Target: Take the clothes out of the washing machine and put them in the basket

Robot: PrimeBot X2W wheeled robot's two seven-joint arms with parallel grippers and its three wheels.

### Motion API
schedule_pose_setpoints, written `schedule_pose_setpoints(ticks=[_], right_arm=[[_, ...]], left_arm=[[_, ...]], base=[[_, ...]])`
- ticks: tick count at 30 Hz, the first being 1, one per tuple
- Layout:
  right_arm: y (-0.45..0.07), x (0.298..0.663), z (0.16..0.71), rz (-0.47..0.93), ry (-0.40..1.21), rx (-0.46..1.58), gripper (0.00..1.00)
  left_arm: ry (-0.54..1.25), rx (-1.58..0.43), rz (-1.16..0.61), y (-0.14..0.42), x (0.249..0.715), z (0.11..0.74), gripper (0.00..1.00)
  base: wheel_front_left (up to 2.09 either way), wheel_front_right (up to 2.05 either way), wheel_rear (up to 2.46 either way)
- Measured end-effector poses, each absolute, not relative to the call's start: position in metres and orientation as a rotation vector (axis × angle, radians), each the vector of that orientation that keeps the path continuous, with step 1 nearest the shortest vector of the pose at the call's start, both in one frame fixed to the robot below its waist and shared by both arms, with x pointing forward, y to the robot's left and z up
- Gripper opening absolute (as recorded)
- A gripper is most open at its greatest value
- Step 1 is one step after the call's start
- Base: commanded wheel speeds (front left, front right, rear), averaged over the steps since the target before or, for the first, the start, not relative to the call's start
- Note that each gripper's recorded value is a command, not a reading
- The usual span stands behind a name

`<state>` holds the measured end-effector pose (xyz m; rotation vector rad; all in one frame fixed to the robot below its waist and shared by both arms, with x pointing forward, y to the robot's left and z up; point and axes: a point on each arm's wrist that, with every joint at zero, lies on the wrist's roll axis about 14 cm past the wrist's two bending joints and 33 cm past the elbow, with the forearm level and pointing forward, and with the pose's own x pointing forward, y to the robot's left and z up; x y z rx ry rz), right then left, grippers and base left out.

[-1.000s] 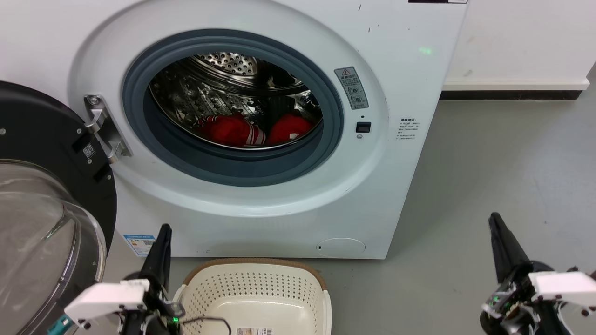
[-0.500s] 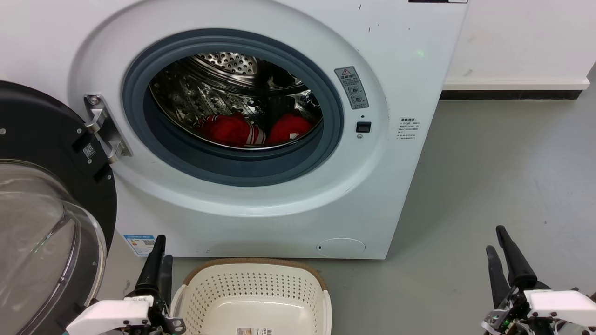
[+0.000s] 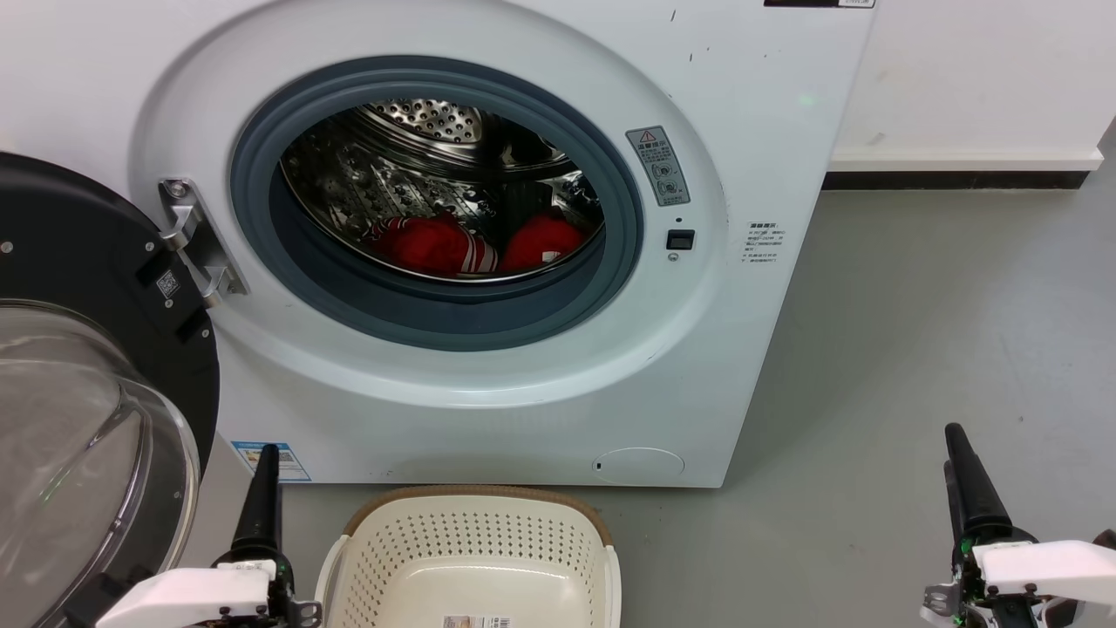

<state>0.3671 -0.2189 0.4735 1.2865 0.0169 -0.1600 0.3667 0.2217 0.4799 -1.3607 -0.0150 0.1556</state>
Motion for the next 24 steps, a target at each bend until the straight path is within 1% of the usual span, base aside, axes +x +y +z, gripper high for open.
schedule_pose_setpoints(ticks=[6,12,20,21,24], right_arm=[[-0.218,0.37,0.488,-0.123,-0.009,1.095,1.0],[-0.21,0.373,0.509,-0.063,-0.045,0.871,1.0],[-0.204,0.372,0.529,-0.021,-0.095,0.669,1.0],[-0.201,0.373,0.538,-0.003,-0.121,0.611,1.0],[-0.197,0.373,0.546,0.014,-0.142,0.55,1.0]], left_arm=[[-0.059,-1.237,0.173,0.235,0.367,0.491,1.0],[-0.082,-1.094,0.171,0.236,0.369,0.506,1.0],[-0.089,-0.935,0.18,0.232,0.367,0.518,1.0],[-0.086,-0.88,0.167,0.227,0.367,0.52,1.0],[-0.09,-0.824,0.149,0.221,0.365,0.523,1.0]], base=[[0.0,0.0,0.0],[0.0,0.0,0.0],[0.0,0.0,0.0],[0.0,0.0,0.0],[0.0,0.0,0.0]])
